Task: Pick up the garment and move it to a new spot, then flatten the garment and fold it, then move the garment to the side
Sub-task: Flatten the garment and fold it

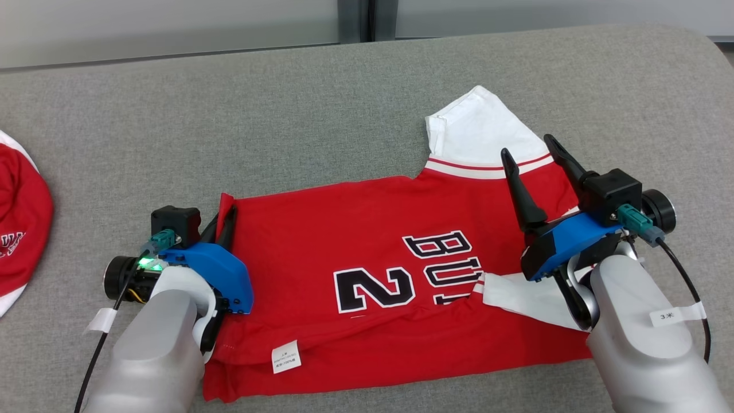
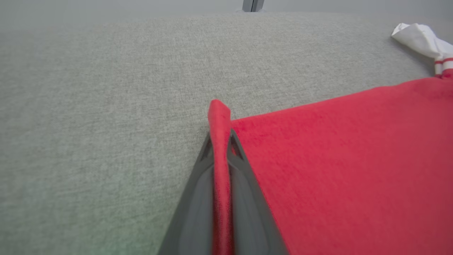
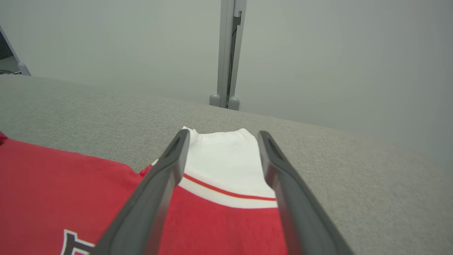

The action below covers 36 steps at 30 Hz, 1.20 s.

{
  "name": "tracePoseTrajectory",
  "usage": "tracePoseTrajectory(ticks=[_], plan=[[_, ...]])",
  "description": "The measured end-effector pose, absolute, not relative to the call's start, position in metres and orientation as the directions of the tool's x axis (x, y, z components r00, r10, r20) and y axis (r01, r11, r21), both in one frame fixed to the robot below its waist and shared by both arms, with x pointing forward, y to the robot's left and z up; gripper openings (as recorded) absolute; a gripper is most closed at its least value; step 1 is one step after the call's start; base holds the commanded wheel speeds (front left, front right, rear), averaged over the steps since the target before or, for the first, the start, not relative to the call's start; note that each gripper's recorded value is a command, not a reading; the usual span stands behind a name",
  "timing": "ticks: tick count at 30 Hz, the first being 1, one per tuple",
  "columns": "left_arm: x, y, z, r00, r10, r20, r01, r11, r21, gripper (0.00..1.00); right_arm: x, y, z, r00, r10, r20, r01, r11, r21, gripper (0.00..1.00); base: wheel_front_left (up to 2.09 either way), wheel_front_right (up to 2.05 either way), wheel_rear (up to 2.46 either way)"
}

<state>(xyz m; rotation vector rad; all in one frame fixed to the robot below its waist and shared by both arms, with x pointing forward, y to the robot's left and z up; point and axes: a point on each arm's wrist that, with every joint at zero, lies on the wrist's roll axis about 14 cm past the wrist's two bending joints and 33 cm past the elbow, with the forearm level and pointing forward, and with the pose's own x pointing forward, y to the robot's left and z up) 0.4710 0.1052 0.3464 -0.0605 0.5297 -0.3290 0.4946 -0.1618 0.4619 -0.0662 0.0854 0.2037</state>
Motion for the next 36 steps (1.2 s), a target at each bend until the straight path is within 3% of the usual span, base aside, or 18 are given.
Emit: tracePoseTrajectory(ticks=[8,16,26,36], plan=[[0.478,0.104,0.354,0.830,-0.333,-0.447,0.289,0.943,-0.166,0.00,0.508,-0.172,0.459,0.977,0.183,-0.107,-0.191,0.979,-0.067,1.00,0.00,0.00,0.00],[0.486,0.105,0.368,0.860,-0.353,-0.369,0.306,0.935,-0.180,0.00,0.557,-0.185,0.470,0.977,0.178,-0.121,-0.195,0.970,-0.148,1.00,0.00,0.00,0.00],[0.490,0.100,0.368,0.872,-0.372,-0.319,0.327,0.926,-0.187,0.00,0.611,-0.185,0.433,0.939,0.160,-0.304,-0.226,0.955,-0.193,1.00,0.00,0.00,0.00],[0.493,0.105,0.358,0.876,-0.363,-0.317,0.316,0.929,-0.193,0.00,0.618,-0.170,0.366,0.849,0.154,-0.506,-0.259,0.955,-0.143,1.00,0.00,0.00,0.00]])
